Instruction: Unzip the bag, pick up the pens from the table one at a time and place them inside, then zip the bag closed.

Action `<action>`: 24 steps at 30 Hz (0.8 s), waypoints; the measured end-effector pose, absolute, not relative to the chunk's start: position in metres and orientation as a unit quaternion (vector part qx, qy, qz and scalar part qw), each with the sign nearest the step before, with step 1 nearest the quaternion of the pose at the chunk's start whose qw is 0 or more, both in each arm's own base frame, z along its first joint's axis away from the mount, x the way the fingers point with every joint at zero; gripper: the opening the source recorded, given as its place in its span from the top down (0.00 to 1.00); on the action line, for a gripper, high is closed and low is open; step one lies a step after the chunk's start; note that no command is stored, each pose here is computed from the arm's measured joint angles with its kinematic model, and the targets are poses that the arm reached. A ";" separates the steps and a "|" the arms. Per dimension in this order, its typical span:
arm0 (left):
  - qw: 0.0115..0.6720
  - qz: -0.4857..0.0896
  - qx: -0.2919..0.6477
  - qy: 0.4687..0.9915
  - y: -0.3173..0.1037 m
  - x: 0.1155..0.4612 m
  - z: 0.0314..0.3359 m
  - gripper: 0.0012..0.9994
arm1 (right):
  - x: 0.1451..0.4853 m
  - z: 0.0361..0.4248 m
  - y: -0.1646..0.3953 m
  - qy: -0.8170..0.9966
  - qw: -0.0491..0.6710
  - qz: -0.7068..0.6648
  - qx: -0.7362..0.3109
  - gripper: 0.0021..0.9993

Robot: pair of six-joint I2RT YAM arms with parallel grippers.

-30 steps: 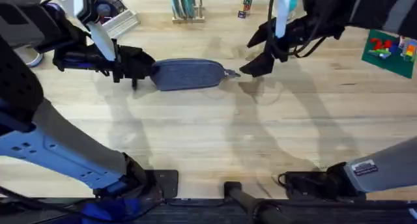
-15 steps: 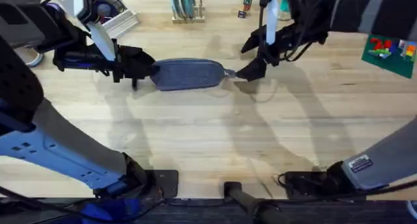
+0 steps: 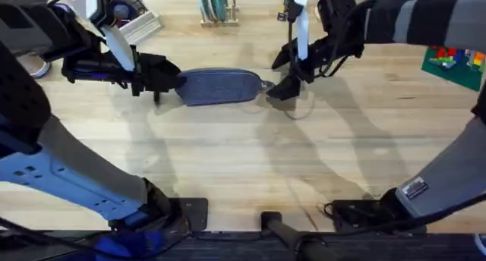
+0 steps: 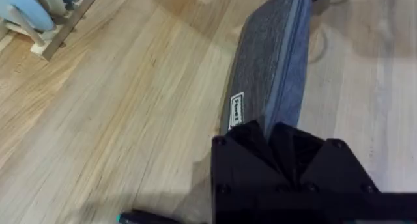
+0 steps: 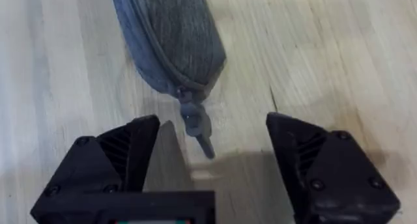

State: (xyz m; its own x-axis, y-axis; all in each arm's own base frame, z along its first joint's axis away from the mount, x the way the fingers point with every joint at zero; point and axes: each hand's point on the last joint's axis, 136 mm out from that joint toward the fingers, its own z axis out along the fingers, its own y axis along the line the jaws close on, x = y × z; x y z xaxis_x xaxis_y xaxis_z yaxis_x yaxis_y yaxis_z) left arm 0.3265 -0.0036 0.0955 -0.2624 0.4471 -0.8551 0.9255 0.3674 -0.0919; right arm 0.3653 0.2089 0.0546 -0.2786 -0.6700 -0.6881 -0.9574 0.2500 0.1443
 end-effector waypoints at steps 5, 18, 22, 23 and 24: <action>0.386 -0.310 0.469 0.731 -0.004 0.327 0.096 0.96 | 0.366 0.056 0.212 0.742 0.261 0.291 -0.545 0.00; 0.386 -0.309 0.470 0.731 -0.004 0.327 0.095 0.96 | 0.361 0.043 0.218 0.740 0.249 0.308 -0.544 0.00; 0.386 -0.309 0.470 0.731 -0.004 0.327 0.095 0.96 | 0.363 0.044 0.219 0.738 0.253 0.309 -0.544 0.00; 0.386 -0.309 0.470 0.731 -0.004 0.327 0.095 0.96 | 0.363 0.044 0.220 0.738 0.253 0.309 -0.544 0.00; 0.386 -0.309 0.470 0.731 -0.004 0.327 0.095 0.96 | 0.363 0.045 0.220 0.738 0.253 0.309 -0.544 0.01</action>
